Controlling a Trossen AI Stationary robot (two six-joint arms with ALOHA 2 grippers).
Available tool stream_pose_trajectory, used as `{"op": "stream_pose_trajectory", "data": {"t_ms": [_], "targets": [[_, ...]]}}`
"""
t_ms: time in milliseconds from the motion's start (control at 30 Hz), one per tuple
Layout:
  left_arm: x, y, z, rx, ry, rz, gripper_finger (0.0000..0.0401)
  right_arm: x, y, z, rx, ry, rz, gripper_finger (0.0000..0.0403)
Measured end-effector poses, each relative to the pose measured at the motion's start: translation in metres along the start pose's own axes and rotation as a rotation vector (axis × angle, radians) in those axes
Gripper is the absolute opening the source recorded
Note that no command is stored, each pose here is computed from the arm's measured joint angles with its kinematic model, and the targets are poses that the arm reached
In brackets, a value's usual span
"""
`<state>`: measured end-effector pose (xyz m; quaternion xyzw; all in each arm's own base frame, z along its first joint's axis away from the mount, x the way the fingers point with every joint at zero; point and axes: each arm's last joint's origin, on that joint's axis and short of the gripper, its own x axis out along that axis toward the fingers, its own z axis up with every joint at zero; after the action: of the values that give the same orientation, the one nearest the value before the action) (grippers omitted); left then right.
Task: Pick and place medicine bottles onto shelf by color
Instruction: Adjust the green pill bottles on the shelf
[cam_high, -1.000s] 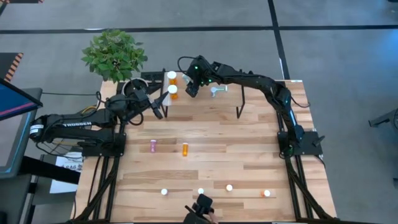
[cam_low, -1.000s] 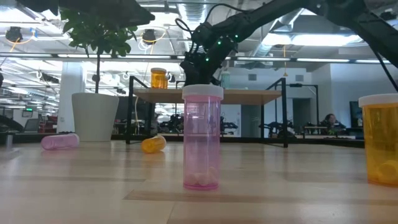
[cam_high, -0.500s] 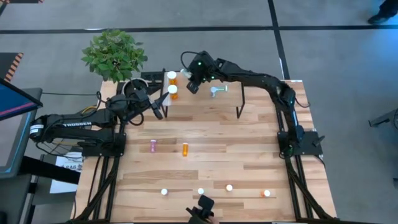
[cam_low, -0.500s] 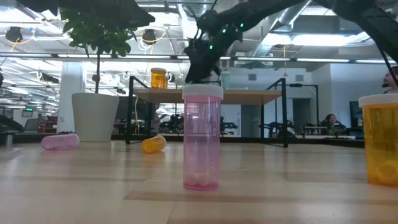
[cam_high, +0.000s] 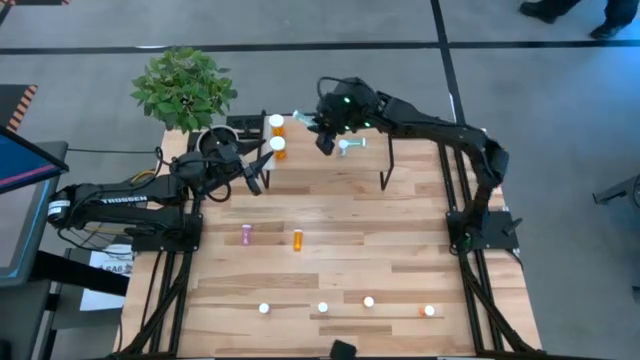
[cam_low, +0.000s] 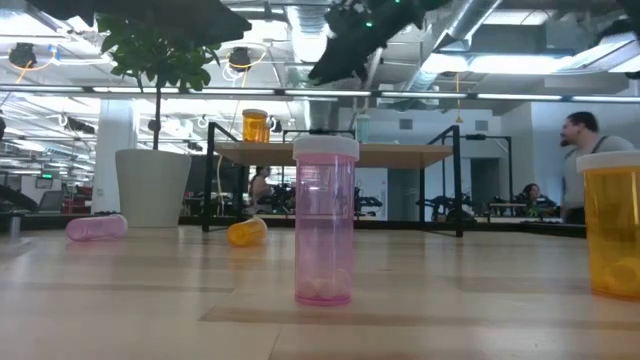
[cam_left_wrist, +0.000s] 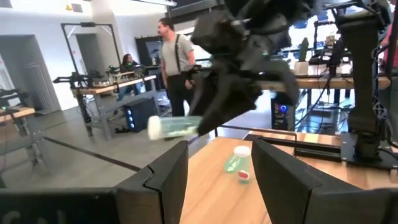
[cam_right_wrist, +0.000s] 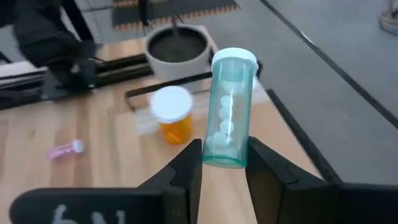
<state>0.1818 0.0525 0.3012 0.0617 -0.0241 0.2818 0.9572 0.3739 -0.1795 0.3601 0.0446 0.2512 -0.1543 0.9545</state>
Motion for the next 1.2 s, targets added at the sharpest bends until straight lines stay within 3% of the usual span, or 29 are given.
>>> {"op": "stream_pose_trajectory", "data": {"t_ms": [233, 467, 667, 867, 1000, 1200], "targets": [[0.008, 0.0, -0.006, -0.038, 0.029, -0.004, 0.0181, -0.024, 0.015, -0.042, 0.017, -0.181, 0.101, 0.0119], [0.041, -0.007, -0.003, -0.095, 0.067, -0.174, 0.0227, -0.045, 0.041, -0.075, -0.054, -0.399, 0.213, 0.0119], [0.07, -0.017, 0.005, -0.108, 0.081, -0.255, 0.0256, -0.05, 0.063, -0.09, -0.157, -0.395, 0.262, 0.0123], [0.09, -0.028, 0.001, -0.136, 0.125, -0.42, 0.0267, -0.05, 0.077, -0.096, -0.205, -0.367, 0.309, 0.0129], [0.097, -0.033, -0.003, -0.14, 0.14, -0.493, 0.0267, -0.049, 0.08, -0.098, -0.221, -0.352, 0.319, 0.0127], [0.094, -0.032, 0.001, -0.144, 0.137, -0.507, 0.0241, -0.048, 0.08, -0.1, -0.221, -0.328, 0.32, 0.0128]]}}
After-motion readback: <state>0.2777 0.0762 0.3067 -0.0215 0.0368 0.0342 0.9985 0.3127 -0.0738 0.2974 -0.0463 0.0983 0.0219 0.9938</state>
